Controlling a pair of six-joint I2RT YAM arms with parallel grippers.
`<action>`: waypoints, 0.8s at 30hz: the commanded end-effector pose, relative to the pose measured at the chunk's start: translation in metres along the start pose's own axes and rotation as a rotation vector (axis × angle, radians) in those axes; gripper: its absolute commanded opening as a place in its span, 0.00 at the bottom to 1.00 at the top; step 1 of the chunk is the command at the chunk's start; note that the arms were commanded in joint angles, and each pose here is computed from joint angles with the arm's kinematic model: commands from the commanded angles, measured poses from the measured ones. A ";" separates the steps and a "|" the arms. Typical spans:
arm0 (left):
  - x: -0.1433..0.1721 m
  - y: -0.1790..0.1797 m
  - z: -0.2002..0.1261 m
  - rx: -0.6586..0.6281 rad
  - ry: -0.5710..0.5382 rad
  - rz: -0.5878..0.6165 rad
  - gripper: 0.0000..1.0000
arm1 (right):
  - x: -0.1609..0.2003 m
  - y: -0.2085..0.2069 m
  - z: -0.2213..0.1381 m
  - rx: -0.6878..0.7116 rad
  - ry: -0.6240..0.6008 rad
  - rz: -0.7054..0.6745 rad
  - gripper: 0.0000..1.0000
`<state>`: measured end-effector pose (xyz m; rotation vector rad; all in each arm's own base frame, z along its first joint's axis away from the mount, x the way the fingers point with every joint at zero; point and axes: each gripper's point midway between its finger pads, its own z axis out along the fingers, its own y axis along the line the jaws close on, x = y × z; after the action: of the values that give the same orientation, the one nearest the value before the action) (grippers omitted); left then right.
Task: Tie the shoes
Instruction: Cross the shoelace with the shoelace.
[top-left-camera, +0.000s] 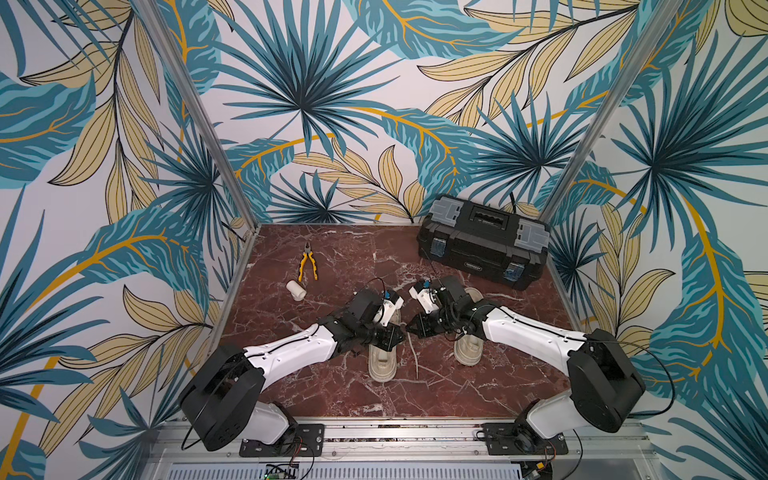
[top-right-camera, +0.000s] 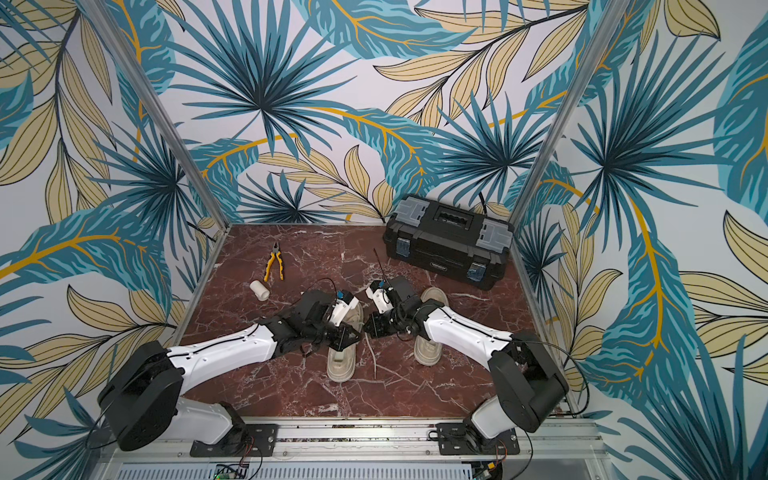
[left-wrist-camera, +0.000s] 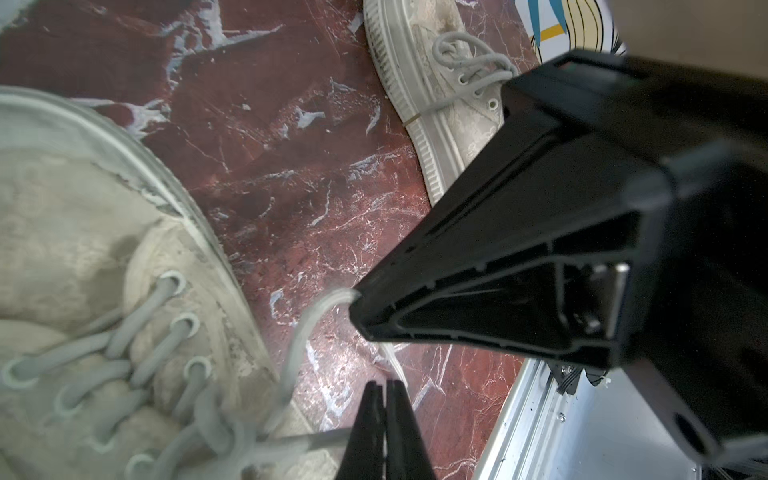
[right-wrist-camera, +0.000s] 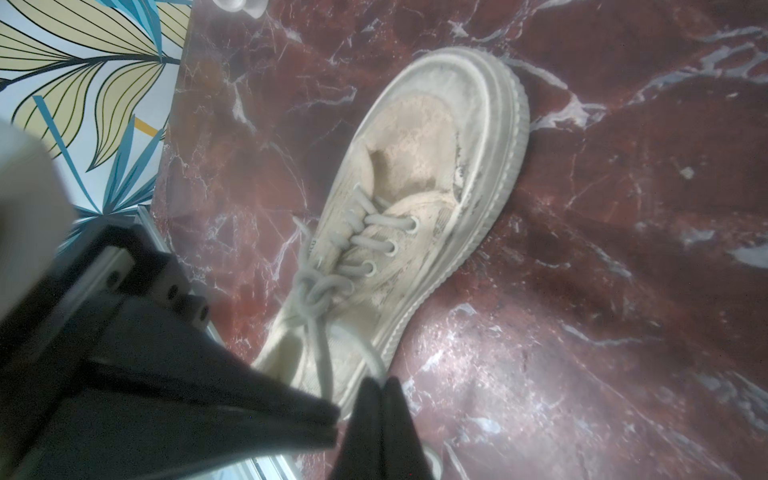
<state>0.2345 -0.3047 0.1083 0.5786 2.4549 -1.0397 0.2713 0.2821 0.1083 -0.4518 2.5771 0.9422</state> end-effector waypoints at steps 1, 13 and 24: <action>0.002 -0.003 0.005 0.024 -0.012 0.004 0.04 | -0.010 0.010 0.004 -0.031 -0.024 -0.021 0.00; -0.008 -0.010 -0.029 -0.044 -0.051 0.046 0.37 | 0.001 0.002 0.016 0.014 0.045 -0.059 0.00; -0.009 0.036 -0.077 -0.228 -0.140 -0.162 0.42 | 0.002 0.005 0.016 0.013 0.056 -0.093 0.00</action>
<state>0.2378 -0.2541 0.1543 0.4011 2.4110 -0.8808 0.2733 0.2950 0.1014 -0.5602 2.5755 0.9126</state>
